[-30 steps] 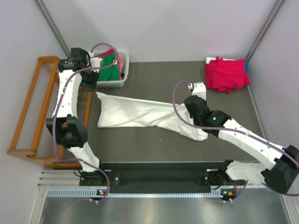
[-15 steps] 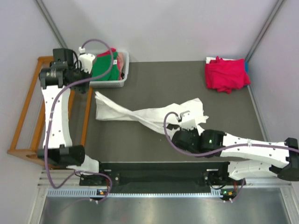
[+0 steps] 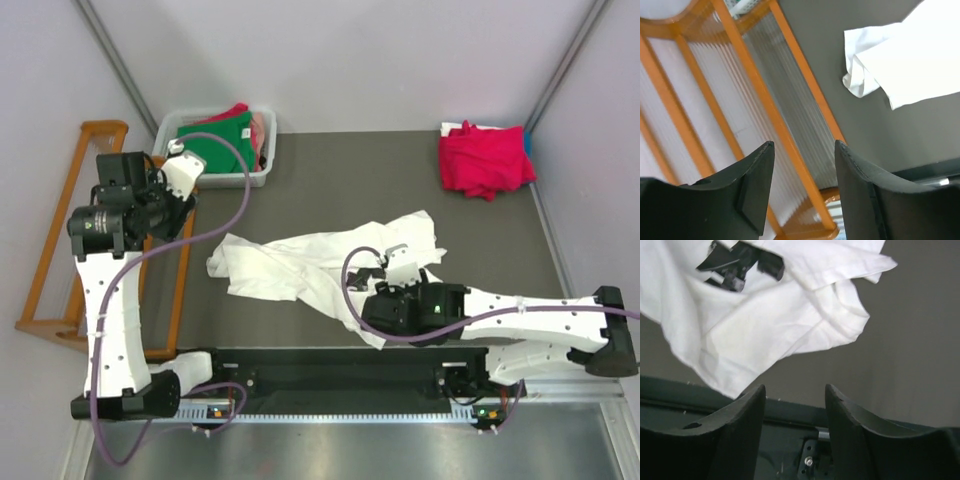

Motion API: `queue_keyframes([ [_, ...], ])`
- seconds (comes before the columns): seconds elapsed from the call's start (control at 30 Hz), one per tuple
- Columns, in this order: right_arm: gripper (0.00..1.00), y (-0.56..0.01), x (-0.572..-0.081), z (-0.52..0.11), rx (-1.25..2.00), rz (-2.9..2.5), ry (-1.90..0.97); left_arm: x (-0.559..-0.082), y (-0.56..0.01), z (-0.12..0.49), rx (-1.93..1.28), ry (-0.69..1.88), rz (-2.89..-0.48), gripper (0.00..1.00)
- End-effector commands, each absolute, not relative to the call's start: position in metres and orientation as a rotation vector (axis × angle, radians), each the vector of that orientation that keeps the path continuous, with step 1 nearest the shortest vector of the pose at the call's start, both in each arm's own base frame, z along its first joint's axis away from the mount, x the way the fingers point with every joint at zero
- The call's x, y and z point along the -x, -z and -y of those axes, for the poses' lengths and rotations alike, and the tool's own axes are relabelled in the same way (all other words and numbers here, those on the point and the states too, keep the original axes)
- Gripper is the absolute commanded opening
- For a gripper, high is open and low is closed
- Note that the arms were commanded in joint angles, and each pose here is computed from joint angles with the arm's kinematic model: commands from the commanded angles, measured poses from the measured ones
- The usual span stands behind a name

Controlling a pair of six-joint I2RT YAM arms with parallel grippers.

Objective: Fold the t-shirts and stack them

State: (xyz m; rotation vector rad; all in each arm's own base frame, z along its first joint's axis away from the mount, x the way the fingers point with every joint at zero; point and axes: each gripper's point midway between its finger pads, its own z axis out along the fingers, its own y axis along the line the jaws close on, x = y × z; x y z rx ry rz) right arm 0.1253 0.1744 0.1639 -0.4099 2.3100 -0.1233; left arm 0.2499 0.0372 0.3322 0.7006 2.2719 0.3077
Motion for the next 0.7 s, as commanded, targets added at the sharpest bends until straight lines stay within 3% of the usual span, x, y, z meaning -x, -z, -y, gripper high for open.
queue_keyframes([
  [0.0,0.47,-0.174,-0.180,-0.184,0.287,-2.204,0.176,-0.298,-0.281,-0.050,-0.503,-0.317,-2.363,0.52],
  [0.13,0.46,-0.161,-0.219,-0.184,0.255,-2.212,0.196,-0.323,-0.205,-0.043,-0.474,-0.175,-2.621,0.43],
  [0.23,0.46,-0.158,-0.253,-0.175,0.192,-2.212,0.191,-0.336,-0.186,-0.034,-0.470,-0.077,-2.672,0.36],
  [0.43,0.44,-0.145,-0.311,-0.162,0.088,-2.249,0.193,-0.358,-0.182,-0.032,-0.497,-0.063,-2.647,0.31],
  [0.67,0.41,-0.116,-0.347,-0.179,0.113,-2.309,0.198,-0.362,-0.176,-0.040,-0.512,-0.122,-2.636,0.30],
])
